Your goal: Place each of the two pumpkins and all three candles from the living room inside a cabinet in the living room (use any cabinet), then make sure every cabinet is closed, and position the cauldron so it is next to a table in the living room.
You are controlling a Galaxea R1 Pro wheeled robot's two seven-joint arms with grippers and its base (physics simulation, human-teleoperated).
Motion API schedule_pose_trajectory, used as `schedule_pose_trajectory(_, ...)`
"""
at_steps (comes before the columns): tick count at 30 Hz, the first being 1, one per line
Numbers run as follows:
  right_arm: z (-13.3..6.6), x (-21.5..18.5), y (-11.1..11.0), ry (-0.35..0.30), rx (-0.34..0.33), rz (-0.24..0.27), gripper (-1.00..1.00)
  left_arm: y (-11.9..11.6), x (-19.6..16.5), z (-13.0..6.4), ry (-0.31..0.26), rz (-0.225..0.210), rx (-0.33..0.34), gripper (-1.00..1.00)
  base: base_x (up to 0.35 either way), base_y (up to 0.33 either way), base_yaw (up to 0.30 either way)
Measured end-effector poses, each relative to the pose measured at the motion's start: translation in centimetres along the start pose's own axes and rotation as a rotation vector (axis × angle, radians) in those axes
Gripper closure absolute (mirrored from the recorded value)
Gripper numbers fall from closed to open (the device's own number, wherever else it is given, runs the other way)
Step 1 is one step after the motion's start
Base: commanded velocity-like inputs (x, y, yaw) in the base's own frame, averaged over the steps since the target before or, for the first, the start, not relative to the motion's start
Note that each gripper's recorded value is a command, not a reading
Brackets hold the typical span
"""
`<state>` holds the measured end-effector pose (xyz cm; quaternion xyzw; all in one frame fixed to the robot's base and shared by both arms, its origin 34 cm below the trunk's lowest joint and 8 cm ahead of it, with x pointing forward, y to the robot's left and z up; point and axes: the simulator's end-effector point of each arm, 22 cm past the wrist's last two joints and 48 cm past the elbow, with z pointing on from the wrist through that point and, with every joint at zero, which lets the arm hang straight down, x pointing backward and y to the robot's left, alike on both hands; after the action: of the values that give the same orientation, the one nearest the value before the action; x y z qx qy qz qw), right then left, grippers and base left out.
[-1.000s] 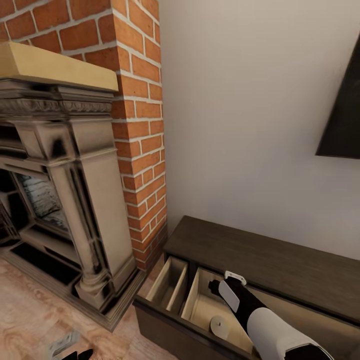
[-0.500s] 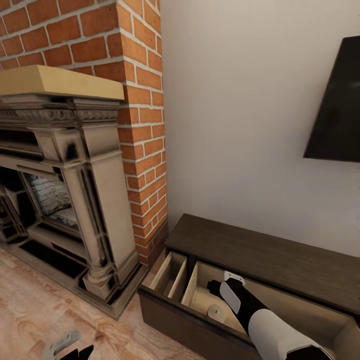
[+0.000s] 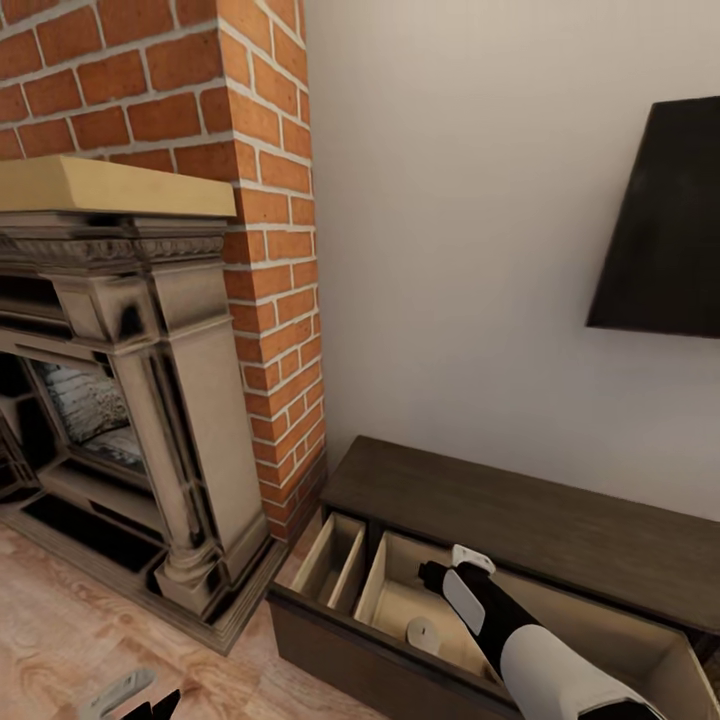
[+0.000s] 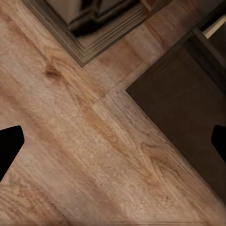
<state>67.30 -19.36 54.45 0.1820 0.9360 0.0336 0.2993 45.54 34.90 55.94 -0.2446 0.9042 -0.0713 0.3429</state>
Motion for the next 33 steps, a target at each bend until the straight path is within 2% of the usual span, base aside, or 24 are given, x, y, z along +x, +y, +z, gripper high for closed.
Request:
schedule_pose_trajectory(8, -1.5, -1.4, 0.3, -0.009, -0.002, 0.001, -1.0, -0.3, -0.8, -1.0, 0.0, -0.005, -0.002, -1.0, 0.0, 0.0, -0.172)
schedule_pose_trajectory(20, -3.4, -3.0, 1.0, -0.014, -0.004, 0.0, -1.0, -1.1, -2.4, -2.5, -0.001, -0.005, -0.001, -1.0, 0.0, 0.0, -0.037)
schedule_pose_trajectory(25, -4.3, -4.3, 1.2, -0.047, -0.005, 0.011, -1.0, -1.6, -3.2, -3.3, -0.006, -0.005, 0.003, -1.0, 0.0, 0.0, -0.148)
schedule_pose_trajectory(33, -5.7, -5.5, 1.3, -0.064, -0.006, 0.017, -1.0, -2.4, -4.5, -4.5, -0.016, -0.007, 0.013, -1.0, 0.0, 0.0, -0.168)
